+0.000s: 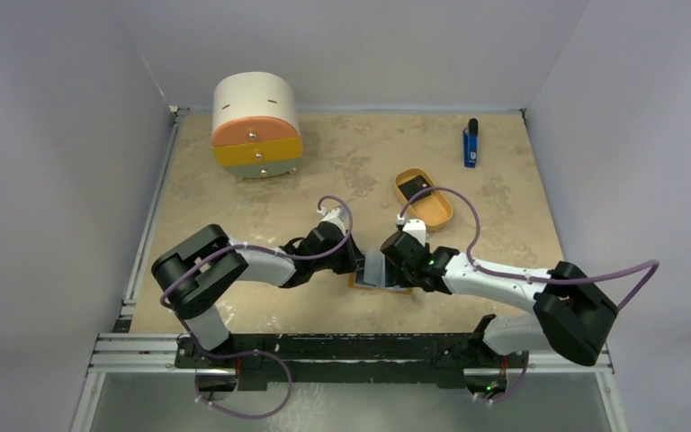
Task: Put the credit cards into the card holder
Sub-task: Open the card holder at the center of the board.
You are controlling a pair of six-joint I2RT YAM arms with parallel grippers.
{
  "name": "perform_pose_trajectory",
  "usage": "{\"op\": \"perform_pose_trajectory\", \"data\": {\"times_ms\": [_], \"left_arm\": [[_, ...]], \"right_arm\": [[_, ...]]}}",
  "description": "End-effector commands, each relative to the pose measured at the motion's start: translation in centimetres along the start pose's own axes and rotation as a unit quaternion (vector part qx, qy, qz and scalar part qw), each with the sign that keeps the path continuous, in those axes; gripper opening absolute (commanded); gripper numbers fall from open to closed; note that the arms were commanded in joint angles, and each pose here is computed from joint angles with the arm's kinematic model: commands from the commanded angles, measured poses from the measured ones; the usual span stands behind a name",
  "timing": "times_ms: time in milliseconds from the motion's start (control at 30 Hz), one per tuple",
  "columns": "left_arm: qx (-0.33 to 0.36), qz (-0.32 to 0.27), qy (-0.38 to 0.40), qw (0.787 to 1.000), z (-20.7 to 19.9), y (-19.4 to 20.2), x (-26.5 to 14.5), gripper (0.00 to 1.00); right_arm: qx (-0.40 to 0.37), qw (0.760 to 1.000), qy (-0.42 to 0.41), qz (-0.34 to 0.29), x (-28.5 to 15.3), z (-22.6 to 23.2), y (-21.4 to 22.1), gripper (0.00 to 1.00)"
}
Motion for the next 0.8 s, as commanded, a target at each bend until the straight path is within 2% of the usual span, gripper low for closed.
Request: {"op": "perform_pose_trajectory", "data": {"times_ms": [0,167,400,533,767], "left_arm": [[0.013,0.034,-0.076,0.996,1.7,1.1,-1.8,0.01],[0.027,0.003,-0.079,0.997,0.1,-1.0,-4.2,0.22],[0.027,-0.043,-0.066,0.997,-2.0,-3.2,-7.7,0.32],[0.012,-0.059,-0.002,0.998,-3.9,-4.3,-7.3,0.33],[-0.002,-0.019,0.03,0.999,-3.7,-3.1,-3.8,0.19]], "right_arm": [[0.008,1.0,-0.015,-0.01,0.1,0.7,-0.3,0.64],[0.001,1.0,-0.003,-0.002,0.8,0.5,0.1,0.63],[0.005,1.0,-0.01,0.0,1.0,0.7,0.2,0.63],[0.005,1.0,-0.012,-0.002,1.1,0.8,0.2,0.63],[0.007,1.0,-0.015,-0.001,1.1,0.9,0.2,0.63]]}}
Point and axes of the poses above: each gripper's point midway between its finger pads, its own x axis out along the fingers, its own z axis along the line the jaws close on, y = z × x, the point moved 10 cm from there along -x, back along the fingers, and after that the axes turned 12 degrees about x, right-handed, at the moved point
